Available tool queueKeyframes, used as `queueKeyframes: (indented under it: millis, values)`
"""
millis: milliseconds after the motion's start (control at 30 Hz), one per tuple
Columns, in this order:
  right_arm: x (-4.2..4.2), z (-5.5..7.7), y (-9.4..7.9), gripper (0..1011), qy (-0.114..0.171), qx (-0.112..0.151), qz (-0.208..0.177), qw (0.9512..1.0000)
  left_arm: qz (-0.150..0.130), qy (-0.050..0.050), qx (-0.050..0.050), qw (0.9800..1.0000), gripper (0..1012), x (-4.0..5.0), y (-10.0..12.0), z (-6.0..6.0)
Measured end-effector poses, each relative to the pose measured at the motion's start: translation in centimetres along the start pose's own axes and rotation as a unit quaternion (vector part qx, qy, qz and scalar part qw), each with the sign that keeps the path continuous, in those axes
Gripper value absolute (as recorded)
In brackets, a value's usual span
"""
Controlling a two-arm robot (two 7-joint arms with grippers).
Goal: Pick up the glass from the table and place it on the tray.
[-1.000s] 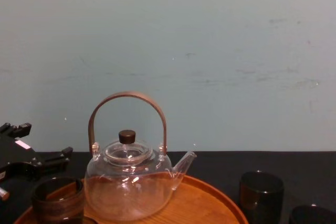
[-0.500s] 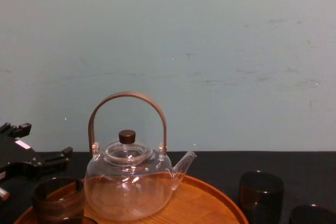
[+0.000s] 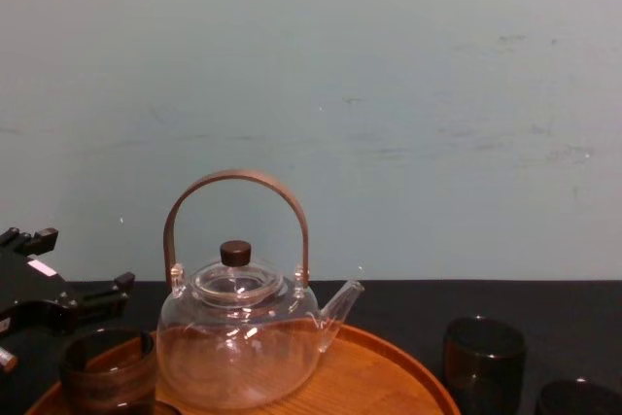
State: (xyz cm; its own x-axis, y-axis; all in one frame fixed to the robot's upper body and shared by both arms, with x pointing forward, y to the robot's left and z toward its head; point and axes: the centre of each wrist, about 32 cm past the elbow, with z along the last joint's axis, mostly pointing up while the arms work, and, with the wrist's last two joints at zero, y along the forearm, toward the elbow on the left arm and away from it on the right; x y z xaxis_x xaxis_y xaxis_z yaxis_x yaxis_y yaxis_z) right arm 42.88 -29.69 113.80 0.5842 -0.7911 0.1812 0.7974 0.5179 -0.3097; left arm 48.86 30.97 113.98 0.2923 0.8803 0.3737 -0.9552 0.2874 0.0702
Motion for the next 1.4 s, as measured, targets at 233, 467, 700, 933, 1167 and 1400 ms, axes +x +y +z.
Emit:
queueKeyframes:
  millis: [233, 467, 700, 933, 1167, 1400]
  values:
    - [0.18, -0.3, 0.7, 1002, 0.003, -0.001, 0.003, 1.0000, 0.000, 0.000, 0.000, 1.0000, 1001, 0.00, 0.0, 0.0]
    - [0.11, -0.4, 1.3, 1002, 0.004, -0.001, 0.004, 1.0000, 0.000, 0.000, 0.000, 1.0000, 1002, 0.00, 0.0, 0.0]
    - [0.09, -0.4, 1.2, 1002, 0.003, -0.001, 0.004, 1.0000, 0.000, 0.000, 0.000, 1.0000, 1002, 0.00, 0.0, 0.0]
    - [0.10, -0.5, 1.4, 1002, 0.008, 0.000, 0.007, 0.9999, 0.000, 0.000, 0.000, 1.0000, 1002, 0.00, 0.0, 0.0]
    - [0.11, -0.5, 1.5, 1002, 0.009, 0.000, 0.007, 0.9999, 0.000, 0.000, 0.000, 1.0000, 1001, 0.00, 0.0, 0.0]
    - [0.13, -0.5, 1.4, 945, 0.010, 0.001, 0.007, 0.9999, 0.000, 0.000, 0.000, 1.0000, 1001, 0.00, 0.0, 0.0]
